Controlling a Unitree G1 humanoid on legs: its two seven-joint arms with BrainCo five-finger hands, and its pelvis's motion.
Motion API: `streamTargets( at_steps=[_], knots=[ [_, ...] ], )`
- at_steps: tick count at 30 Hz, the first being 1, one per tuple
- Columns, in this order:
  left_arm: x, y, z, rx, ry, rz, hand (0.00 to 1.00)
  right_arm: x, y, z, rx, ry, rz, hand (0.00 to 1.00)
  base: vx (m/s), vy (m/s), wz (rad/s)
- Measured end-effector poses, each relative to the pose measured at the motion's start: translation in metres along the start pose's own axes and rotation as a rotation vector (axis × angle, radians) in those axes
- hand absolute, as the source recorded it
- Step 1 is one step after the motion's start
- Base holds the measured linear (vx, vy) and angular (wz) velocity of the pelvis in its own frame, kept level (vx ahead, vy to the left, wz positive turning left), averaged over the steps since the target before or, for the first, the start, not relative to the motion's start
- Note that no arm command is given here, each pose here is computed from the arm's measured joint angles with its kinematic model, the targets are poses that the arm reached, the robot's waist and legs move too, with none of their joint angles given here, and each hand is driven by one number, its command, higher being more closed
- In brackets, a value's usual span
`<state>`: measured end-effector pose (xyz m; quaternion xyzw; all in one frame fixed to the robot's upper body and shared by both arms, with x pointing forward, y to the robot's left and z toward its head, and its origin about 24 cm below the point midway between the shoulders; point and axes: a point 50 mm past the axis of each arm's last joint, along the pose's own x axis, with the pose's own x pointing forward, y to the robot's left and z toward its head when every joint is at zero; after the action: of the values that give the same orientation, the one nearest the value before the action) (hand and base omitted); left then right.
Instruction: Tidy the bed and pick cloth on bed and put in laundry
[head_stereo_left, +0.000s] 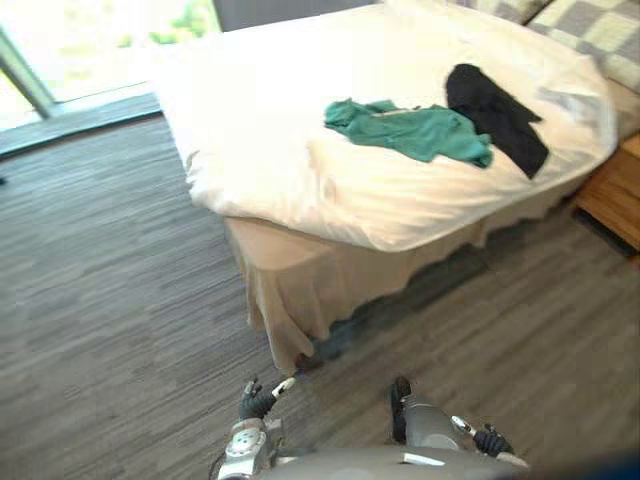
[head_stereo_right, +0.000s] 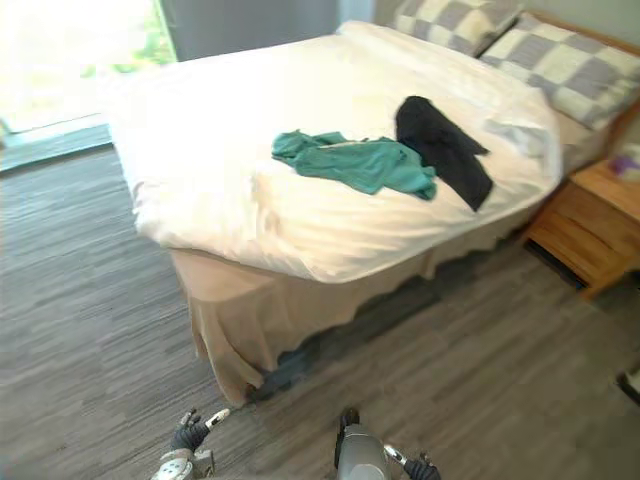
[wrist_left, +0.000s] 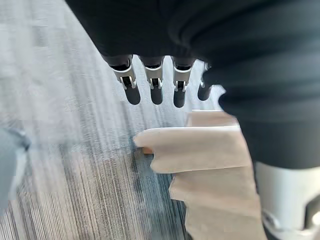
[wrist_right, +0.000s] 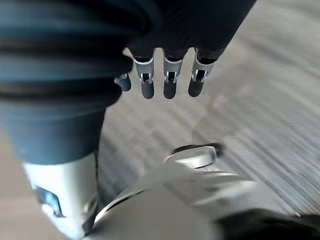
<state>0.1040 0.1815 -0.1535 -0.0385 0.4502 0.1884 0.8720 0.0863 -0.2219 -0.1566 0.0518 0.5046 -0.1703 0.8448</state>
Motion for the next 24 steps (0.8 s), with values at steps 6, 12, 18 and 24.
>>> streamTargets(
  at_steps=[6, 12, 18, 24],
  knots=[
    [0.0, 0.007, -0.002, -0.068, 0.013, 0.021, 0.0, 0.004, 0.003, 0.007, -0.094, 0.03, 0.043, 0.0, 0.41, -0.283, 0.71],
    [0.0, -0.001, 0.002, -0.03, -0.017, -0.052, 0.0, 0.008, 0.014, 0.014, -0.119, 0.047, 0.077, 0.0, 0.19, -0.04, 0.51],
    [0.004, 0.005, 0.01, 0.083, -0.046, -0.091, 0.0, 0.006, 0.031, 0.006, -0.071, 0.082, 0.092, 0.0, 0.13, 0.073, 0.25],
    [0.008, 0.011, 0.01, 0.131, 0.029, -0.105, 0.0, 0.007, 0.034, 0.007, 0.007, 0.077, 0.085, 0.0, 0.03, 0.035, 0.49]
  ],
)
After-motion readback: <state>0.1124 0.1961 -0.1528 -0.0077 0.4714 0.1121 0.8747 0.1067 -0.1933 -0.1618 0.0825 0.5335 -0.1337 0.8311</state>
